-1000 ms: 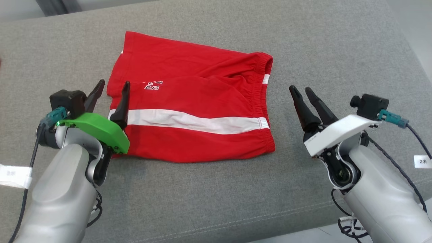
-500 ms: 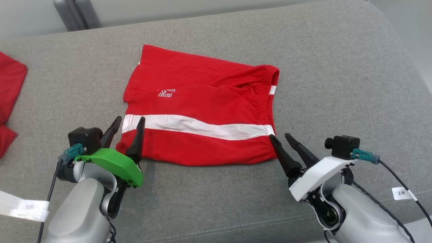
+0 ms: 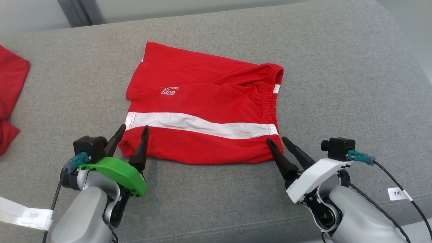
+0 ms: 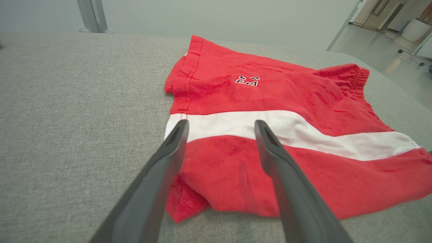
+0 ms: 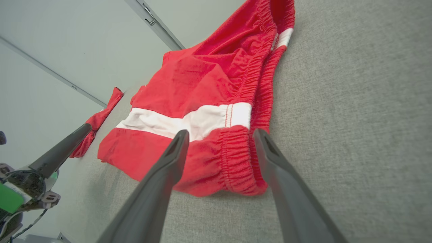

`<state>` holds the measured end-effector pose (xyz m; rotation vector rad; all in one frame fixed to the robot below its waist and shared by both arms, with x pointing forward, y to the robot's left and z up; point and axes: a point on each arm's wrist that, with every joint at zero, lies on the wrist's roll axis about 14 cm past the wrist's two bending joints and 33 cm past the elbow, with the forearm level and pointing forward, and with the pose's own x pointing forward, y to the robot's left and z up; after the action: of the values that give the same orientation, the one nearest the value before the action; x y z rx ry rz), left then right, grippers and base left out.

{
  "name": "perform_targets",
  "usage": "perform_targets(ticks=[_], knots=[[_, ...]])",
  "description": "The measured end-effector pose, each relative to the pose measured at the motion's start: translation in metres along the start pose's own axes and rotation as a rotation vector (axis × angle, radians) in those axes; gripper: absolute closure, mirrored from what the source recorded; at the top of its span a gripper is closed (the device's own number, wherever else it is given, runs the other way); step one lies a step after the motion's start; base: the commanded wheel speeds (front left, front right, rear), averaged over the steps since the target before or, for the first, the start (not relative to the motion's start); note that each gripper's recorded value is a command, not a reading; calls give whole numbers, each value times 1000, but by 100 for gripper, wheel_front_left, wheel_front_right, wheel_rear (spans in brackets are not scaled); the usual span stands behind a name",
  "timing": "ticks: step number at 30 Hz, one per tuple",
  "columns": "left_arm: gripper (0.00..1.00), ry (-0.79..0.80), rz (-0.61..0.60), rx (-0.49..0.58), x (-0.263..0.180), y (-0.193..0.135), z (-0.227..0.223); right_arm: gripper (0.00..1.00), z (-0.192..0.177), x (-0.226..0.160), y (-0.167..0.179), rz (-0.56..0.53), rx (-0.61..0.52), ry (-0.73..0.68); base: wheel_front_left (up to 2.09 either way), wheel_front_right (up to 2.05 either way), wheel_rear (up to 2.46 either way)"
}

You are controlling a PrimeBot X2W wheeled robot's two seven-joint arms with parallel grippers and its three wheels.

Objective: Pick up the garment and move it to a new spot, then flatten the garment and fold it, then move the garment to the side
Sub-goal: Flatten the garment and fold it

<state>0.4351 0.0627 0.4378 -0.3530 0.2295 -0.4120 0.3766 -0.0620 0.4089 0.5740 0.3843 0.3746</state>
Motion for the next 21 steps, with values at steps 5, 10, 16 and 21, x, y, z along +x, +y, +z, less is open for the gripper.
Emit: perform_targets(ticks=[5, 10, 16, 21], knots=[[0, -1, -10, 8, 1, -2, -1, 0, -6, 4, -1, -10, 36, 33, 0, 0, 0], [0, 4, -10, 12, 3, 0, -4, 0, -2, 13, -7, -18, 38, 36, 0, 0, 0], [0, 4, 5, 6, 2, 7, -5, 28, 2, 27, 0, 5, 50, 40, 0, 0, 0], [0, 4, 9, 6, 2, 9, -6, 100, 2, 31, 3, 13, 55, 45, 0, 0, 0]])
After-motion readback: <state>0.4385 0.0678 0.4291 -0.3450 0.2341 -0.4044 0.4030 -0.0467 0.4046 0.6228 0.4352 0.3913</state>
